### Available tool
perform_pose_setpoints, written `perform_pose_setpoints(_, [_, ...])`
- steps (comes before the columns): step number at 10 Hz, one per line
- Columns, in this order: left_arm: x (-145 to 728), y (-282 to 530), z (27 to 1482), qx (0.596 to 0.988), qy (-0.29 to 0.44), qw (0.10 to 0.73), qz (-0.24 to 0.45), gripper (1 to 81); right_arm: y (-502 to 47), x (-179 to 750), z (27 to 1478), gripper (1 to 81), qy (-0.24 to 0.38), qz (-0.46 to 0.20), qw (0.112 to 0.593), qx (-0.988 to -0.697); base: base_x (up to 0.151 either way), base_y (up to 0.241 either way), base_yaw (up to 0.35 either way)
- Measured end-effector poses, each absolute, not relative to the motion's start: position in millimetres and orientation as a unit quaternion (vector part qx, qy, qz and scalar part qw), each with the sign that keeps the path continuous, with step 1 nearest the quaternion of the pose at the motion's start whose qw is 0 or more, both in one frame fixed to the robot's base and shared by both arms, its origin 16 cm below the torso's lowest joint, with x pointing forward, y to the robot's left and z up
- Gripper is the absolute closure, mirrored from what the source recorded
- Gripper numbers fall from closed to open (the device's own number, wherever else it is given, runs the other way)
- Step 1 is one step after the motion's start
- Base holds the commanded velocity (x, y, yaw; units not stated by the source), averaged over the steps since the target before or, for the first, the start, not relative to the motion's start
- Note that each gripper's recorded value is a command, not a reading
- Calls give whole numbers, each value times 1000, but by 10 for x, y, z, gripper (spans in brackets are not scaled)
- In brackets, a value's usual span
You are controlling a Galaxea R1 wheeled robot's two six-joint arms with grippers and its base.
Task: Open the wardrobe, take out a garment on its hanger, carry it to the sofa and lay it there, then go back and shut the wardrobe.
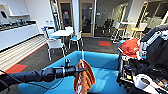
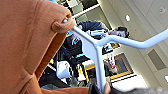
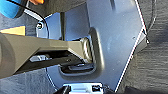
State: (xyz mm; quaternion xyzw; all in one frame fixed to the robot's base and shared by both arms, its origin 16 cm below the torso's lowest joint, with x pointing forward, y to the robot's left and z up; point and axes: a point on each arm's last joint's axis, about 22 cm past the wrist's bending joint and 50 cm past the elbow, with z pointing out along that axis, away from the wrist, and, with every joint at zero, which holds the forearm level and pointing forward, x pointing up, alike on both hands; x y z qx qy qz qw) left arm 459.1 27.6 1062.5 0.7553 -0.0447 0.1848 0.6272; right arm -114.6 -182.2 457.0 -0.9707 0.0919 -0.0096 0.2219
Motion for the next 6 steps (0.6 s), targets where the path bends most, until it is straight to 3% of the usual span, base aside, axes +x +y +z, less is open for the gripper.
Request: perform_pose_setpoints(6, [4571, 273, 10616, 755, -44, 628, 183, 811, -1861, -1133, 4551, 10, 90, -11, 217, -972, 84, 0, 0])
